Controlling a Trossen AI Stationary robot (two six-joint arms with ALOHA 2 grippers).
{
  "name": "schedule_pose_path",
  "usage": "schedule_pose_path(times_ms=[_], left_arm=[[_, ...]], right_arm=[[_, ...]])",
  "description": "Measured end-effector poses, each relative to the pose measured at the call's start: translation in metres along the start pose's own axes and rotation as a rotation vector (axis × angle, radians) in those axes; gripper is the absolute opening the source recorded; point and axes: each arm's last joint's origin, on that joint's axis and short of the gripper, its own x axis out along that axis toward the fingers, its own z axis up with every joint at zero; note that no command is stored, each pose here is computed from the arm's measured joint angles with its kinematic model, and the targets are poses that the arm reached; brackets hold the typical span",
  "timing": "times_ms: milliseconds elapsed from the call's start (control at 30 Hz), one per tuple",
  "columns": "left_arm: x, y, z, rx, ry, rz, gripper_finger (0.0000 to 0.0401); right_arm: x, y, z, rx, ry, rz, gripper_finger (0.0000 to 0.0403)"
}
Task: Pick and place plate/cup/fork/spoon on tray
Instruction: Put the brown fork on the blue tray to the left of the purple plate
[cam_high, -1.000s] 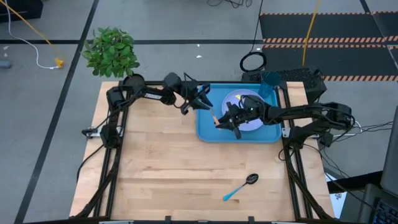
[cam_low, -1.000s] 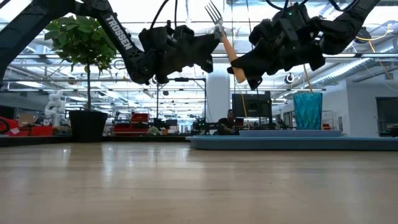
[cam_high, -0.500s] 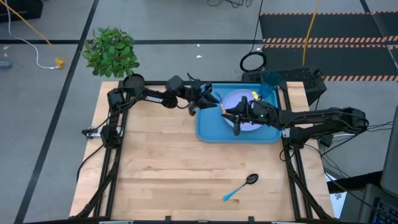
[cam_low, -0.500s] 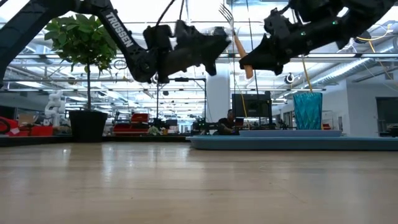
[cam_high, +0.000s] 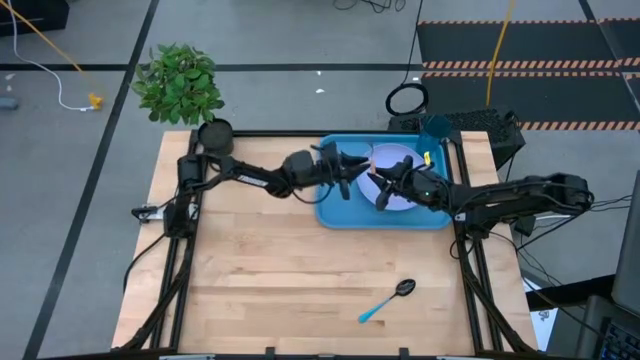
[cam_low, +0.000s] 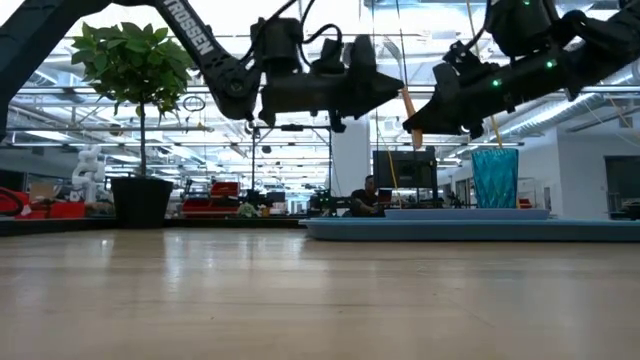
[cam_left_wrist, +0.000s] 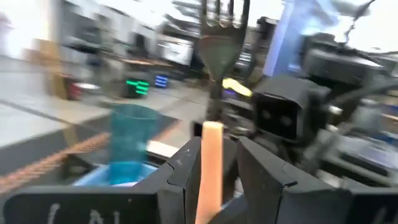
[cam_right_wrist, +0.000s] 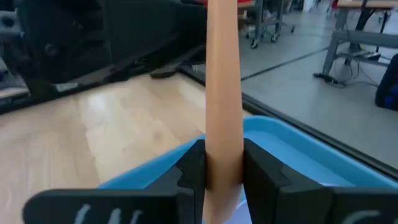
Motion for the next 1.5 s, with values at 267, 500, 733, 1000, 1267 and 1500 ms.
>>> schedule_pose_path(times_ms=[267, 500, 733, 1000, 1267, 1500], left_arm=[[0.000, -0.012, -0.005, 0.040, 0.013, 0.064, 0.0104], [0.011, -0.016, -0.001, 0.100, 0.080, 0.051, 0.0105], [0.015, -0.021, 0.004, 0.144, 0.068, 0.055, 0.0140], [0.015, -0.018, 0.006, 0.106, 0.044, 0.080, 0.0125], [0.015, -0.022, 0.006, 0.117, 0.044, 0.068, 0.0058], [0.015, -0.021, 0.006, 0.130, 0.049, 0.047, 0.0038]], right_arm=[[-0.006, -0.004, -0.010, 0.024, -0.064, 0.015, 0.0064], [-0.007, -0.002, -0.006, -0.021, -0.098, 0.071, 0.0064], [-0.007, -0.002, -0.007, -0.040, -0.098, 0.075, 0.0064], [-0.007, -0.002, -0.006, -0.045, -0.104, 0.070, 0.0064], [-0.007, -0.002, -0.006, -0.047, -0.103, 0.070, 0.0064], [-0.007, -0.002, -0.006, -0.050, -0.103, 0.070, 0.0065]])
